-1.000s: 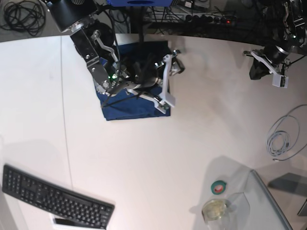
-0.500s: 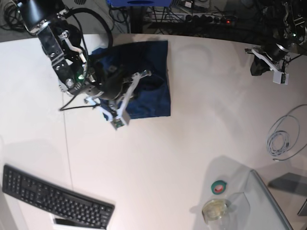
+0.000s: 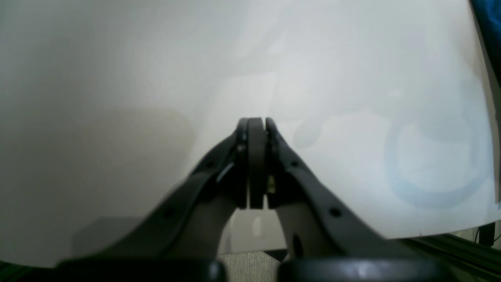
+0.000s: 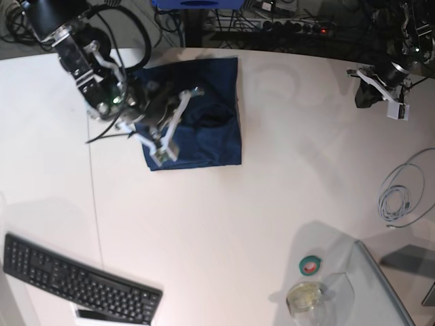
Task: Layout the t-shirt on the table in an organized manner, then fold the t-shirt properly
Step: 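Press the folded stack flat with the right gripper, left gripper withdrawn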
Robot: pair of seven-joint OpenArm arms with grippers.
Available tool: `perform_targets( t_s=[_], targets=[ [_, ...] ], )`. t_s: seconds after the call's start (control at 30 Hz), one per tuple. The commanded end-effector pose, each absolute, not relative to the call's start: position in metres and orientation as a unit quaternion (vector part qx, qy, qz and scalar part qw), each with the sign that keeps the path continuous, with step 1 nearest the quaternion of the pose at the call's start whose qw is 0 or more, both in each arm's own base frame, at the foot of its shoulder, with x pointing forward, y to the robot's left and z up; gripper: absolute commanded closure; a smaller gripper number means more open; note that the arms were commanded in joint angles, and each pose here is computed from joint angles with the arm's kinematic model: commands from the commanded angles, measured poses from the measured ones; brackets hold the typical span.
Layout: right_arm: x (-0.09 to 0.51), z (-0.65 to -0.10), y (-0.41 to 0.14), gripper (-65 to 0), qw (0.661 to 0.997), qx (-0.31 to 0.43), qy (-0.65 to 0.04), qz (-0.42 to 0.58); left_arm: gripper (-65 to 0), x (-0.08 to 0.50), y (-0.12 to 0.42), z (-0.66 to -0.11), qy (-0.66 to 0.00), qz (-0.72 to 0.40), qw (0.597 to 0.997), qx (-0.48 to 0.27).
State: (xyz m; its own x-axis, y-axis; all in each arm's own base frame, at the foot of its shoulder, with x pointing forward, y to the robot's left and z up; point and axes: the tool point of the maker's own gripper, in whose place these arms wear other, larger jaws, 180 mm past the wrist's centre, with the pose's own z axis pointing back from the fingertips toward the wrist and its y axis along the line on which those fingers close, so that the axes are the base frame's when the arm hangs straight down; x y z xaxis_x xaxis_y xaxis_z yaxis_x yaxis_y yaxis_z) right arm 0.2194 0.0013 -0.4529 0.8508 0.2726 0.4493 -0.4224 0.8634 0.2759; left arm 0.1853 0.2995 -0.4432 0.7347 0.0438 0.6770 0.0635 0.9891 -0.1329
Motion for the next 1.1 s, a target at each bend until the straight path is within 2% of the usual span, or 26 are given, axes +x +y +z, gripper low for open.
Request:
perform_targets(
  t_s=[0.0, 0.23, 0.67, 0.77, 0.9, 1.07],
  targets=[
    [0.222, -0.445, 0.011, 0.0, 0.936, 0.197, -0.215, 0.195, 0.0, 0.192, 0.305, -0.433, -0.380, -0.010, 0.922, -0.070],
    [0.191, -0.448, 0.042, 0.0, 0.925, 0.221, -0.191, 0.243, 0.0, 0.192, 0.306, -0.433, -0.381, -0.010, 0.922, -0.069],
    [0.170, -0.428, 0.074, 0.0, 0.901, 0.253, -0.198, 0.291, 0.0, 0.193, 0.304, -0.433, -0.380, -0.012, 0.922, -0.071],
    [0.179, -0.412, 0.073, 0.0, 0.897, 0.254, -0.215, 0.292, 0.0, 0.192, 0.306, -0.433, -0.380, -0.010, 0.922, -0.069],
    [0.226, -0.409, 0.038, 0.0, 0.915, 0.224, -0.248, 0.228, 0.0, 0.192, 0.307, -0.433, -0.380, -0.010, 0.922, -0.068],
    [0.248, -0.426, 0.013, 0.0, 0.929, 0.192, -0.239, 0.206, 0.0, 0.191, 0.307, -0.433, -0.379, -0.010, 0.923, -0.068]
  ],
)
